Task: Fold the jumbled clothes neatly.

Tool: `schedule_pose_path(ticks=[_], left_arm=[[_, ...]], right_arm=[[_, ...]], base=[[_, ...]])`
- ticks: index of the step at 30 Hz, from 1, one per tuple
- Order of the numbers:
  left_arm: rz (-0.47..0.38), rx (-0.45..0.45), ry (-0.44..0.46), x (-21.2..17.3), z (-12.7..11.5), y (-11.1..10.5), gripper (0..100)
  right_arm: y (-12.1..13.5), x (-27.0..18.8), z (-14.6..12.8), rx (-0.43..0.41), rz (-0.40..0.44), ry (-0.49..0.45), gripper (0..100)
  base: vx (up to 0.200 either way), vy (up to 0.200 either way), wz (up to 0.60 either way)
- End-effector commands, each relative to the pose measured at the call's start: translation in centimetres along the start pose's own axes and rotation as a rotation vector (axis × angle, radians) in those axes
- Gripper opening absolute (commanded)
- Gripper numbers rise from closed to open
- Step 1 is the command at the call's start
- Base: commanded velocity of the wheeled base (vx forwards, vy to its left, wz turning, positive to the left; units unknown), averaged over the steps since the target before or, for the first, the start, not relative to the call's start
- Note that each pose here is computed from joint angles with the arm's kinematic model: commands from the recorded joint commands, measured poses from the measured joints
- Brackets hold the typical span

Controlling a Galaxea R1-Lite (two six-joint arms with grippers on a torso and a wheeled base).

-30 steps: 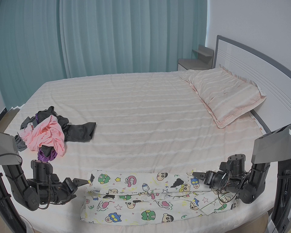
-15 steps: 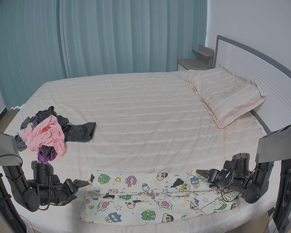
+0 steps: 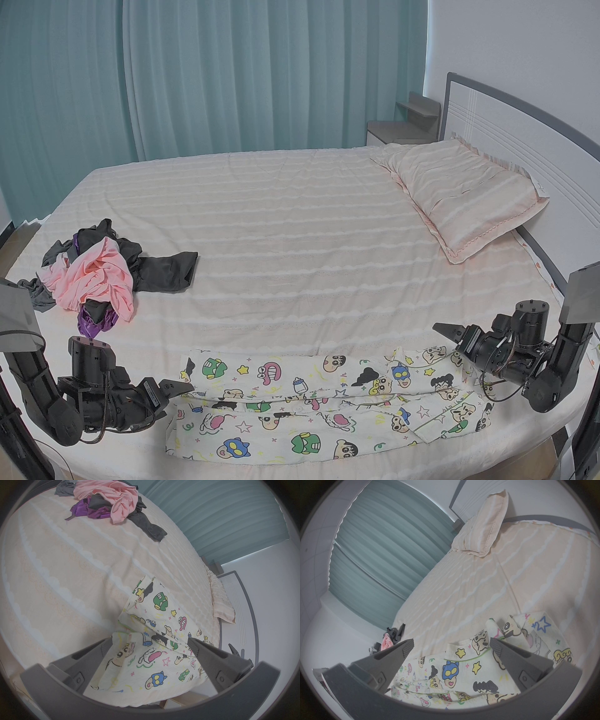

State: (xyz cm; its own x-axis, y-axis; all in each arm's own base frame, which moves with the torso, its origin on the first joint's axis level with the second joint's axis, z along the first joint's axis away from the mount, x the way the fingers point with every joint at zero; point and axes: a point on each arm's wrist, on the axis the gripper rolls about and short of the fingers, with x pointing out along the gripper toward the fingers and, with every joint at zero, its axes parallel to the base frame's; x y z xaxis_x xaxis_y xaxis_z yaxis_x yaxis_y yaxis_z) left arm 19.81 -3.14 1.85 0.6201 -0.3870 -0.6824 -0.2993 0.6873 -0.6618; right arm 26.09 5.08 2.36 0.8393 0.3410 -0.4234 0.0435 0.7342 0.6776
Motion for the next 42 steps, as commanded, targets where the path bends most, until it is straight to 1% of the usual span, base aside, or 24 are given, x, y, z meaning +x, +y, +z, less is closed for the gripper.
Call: schedule_pose_path(ticks=[1, 3, 8, 11, 13, 18, 19, 21, 25, 26, 29, 31, 32, 35, 40, 42], left_arm=[[-0.009, -0.006, 0.005, -0.3, -0.3, -0.2, 100], [-0.01, -0.006, 0.005, -0.3, -0.3, -0.3, 100], [-0.01, -0.005, 0.005, -0.2, -0.3, -0.3, 100], [-0.016, -0.029, 0.002, -0.2, -0.2, -0.4, 100], [-0.02, -0.03, 0.003, -0.1, -0.3, -0.5, 100], [-0.035, -0.019, -0.003, -0.2, -0.3, -0.7, 100], [-0.041, -0.016, -0.006, -0.2, -0.3, -0.8, 100], [-0.051, -0.012, -0.008, -0.2, -0.3, -0.8, 100], [-0.054, -0.011, -0.021, -0.2, -0.1, -0.8, 100], [-0.053, -0.012, -0.022, -0.2, -0.1, -0.8, 100], [-0.054, -0.012, -0.025, -0.3, -0.1, -0.8, 100], [-0.056, -0.011, -0.027, -0.2, -0.1, -0.9, 100], [-0.056, -0.011, -0.027, -0.2, 0.0, -0.9, 100], [-0.057, -0.009, -0.028, -0.1, 0.0, -0.9, 100], [-0.076, 0.015, -0.036, 0.1, 0.2, -1.3, 100], [-0.118, 0.049, -0.049, 0.6, 0.3, -2.3, 100]], right_arm=[[-0.3, -0.9, 0.3, 0.019, 0.019, -0.013, 100], [-0.2, -1.2, 0.1, 0.015, 0.032, -0.017, 100], [-0.5, -1.1, -0.1, 0.019, 0.025, -0.013, 100], [-0.3, -1.1, -0.2, 0.015, 0.03, -0.009, 100], [-0.3, -1.1, -0.3, 0.014, 0.031, -0.008, 100], [0.2, -1.2, -0.4, 0.001, 0.034, -0.011, 100], [0.7, -1.4, -0.3, -0.008, 0.037, -0.029, 100], [1.4, -1.5, -0.8, -0.02, 0.014, -0.046, 100], [2.4, -1.4, -2.4, -0.049, -0.07, -0.09, 100], [2.5, -1.4, -2.6, -0.052, -0.077, -0.095, 100], [3.0, -1.4, -3.6, -0.071, -0.076, -0.072, 100], [3.1, -1.4, -3.9, -0.052, -0.069, -0.063, 100], [3.1, -1.3, -4.0, -0.017, -0.068, -0.058, 100], [2.7, -1.0, -4.2, 0.022, -0.078, -0.05, 100], [2.9, -1.2, -3.9, 0.023, -0.068, -0.062, 100], [3.0, -1.3, -3.9, 0.025, -0.062, -0.065, 100]], base=[[-0.2, 0.0, 0.0], [-0.2, 0.0, 0.0], [0.0, 0.0, 0.0], [0.0, 0.0, 0.0], [0.0, 0.0, 0.0], [0.0, 0.0, 0.0], [0.0, 0.2, 0.0], [0.0, 0.2, 0.0], [0.0, 0.2, 0.0], [0.0, 0.2, 0.0], [0.0, 0.2, 0.0], [0.0, 0.2, 0.0], [0.0, 0.2, 0.0], [0.0, 0.2, 0.0], [0.0, 0.04, 0.0], [0.0, 0.0, 0.0]])
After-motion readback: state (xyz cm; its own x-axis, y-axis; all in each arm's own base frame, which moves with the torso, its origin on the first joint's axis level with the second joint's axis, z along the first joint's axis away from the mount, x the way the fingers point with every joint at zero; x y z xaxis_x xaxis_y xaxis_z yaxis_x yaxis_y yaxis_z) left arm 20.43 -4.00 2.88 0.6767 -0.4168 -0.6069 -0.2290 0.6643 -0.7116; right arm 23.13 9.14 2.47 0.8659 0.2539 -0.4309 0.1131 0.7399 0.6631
